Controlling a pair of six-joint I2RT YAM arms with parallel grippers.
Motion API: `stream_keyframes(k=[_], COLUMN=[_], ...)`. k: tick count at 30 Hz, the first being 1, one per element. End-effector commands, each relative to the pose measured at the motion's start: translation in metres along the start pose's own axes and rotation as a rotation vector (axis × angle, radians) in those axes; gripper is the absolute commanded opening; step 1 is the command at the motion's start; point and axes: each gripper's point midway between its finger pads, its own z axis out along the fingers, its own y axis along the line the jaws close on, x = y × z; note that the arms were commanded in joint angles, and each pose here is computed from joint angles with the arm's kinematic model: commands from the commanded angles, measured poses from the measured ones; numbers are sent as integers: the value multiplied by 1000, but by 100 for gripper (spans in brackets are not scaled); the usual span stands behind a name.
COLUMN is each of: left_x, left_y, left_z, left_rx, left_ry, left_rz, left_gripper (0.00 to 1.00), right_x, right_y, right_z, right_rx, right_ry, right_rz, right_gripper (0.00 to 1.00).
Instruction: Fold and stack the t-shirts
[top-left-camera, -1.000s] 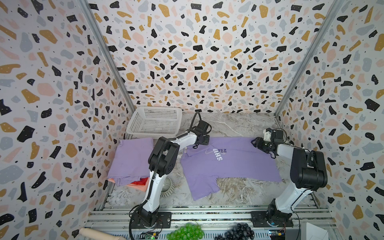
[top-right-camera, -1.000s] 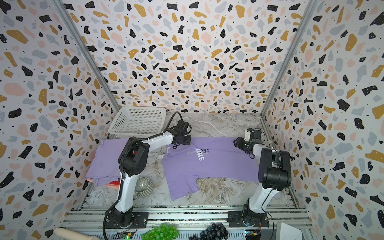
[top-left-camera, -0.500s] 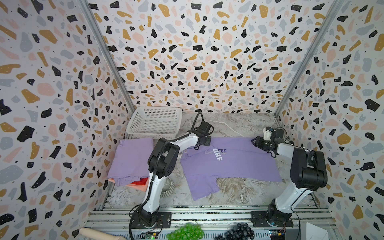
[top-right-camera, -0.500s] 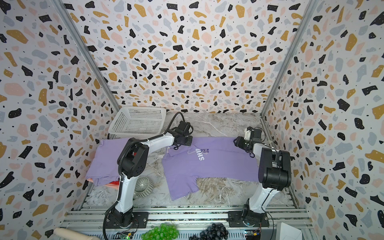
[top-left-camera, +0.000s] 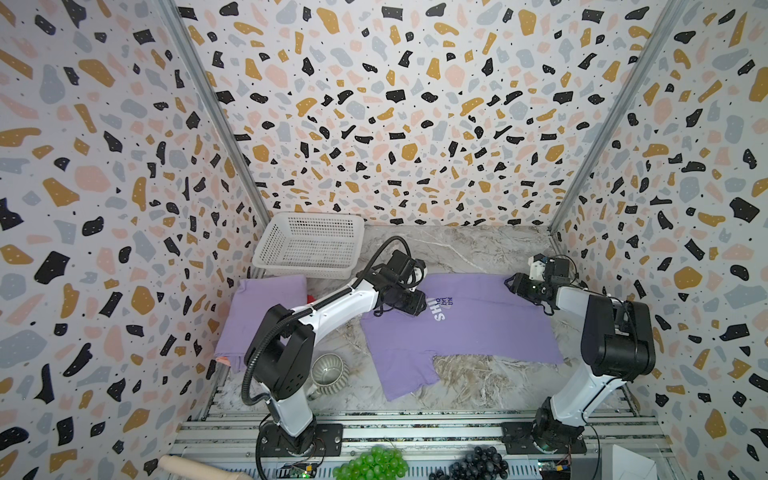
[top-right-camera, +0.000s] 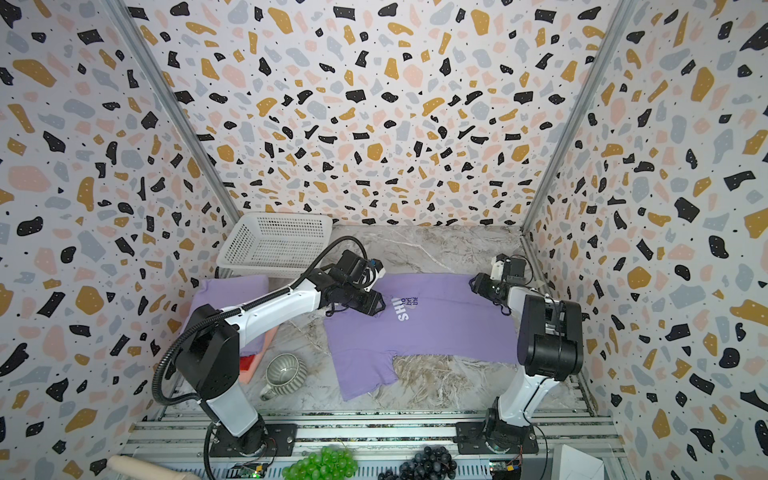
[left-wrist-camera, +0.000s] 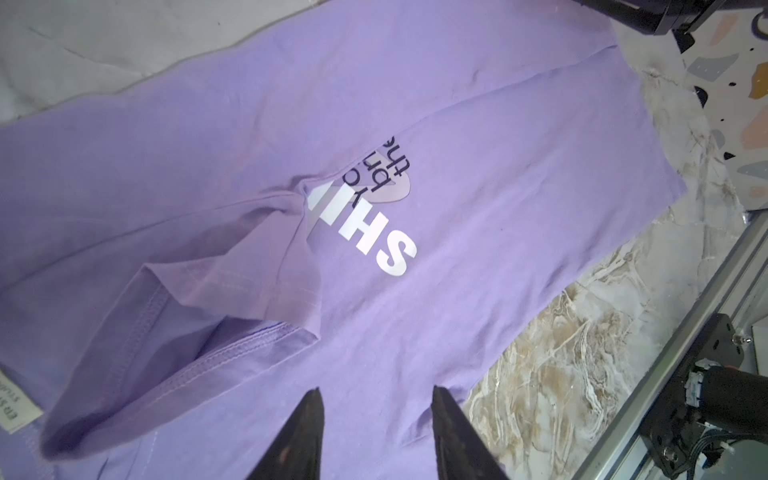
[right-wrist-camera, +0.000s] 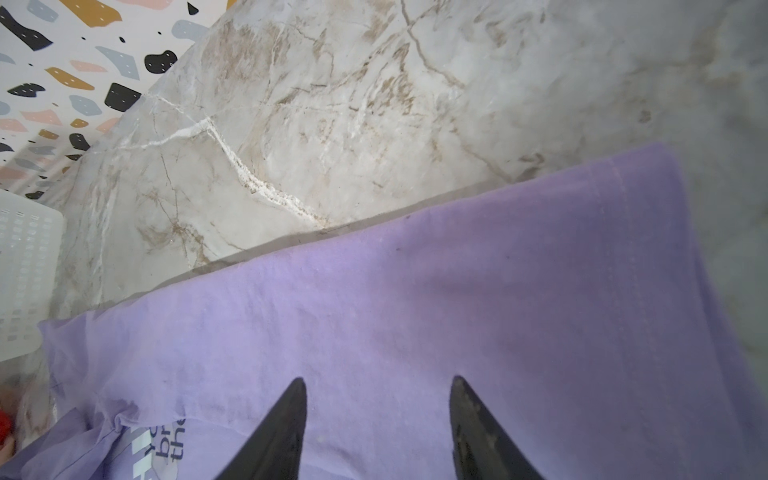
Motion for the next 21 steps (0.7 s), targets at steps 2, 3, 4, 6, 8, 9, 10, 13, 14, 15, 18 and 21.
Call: stream_keyframes(k=[2,3,4,6,8,9,10,13,14,15,18,21], left_x=[-15,-20,-25,-36,-47,-49,-54,-66,-68,-68,-62,-48], left_y=[40,48,60,78,86,88,89,95,96,98,97,92], left_z=[0,2,4,10,22,29,35,52,57,62,75,78], left_rx=[-70,-82,-115,-157,-165,-165,-163,-169,-170,-175,-161,-173], left_ry=[-40,-50,-70,-103,-112,-98,-97,-98,-93,-78,-30,38], left_rz=[-73,-91,-114,-156,-176,-174,-175,-180,-181,-184,-195,-183], left_gripper=[44,43,44,44,44,44,44,44,44,44,43,42], right_x=[-11,-12,-13,-13,-13,-12,-11,-7,-6,-5,-3,-2], right_y=[5,6,6,7,8,7,8,8,8,8,7,4], right_z=[-7,-8,-9,-10,-11,-11,-11,-8,-8,-8,-6,-4], right_rx=[-1,-3,-1,1,2,3,3,6,6,7,11,20], right_ry=[-16,-18,-22,-24,-28,-27,-25,-20,-20,-19,-14,-8], right_rz=[-7,-7,-7,-2,1,4,8,16,17,17,19,16], right_gripper=[55,55,55,55,55,55,55,55,55,55,55,55])
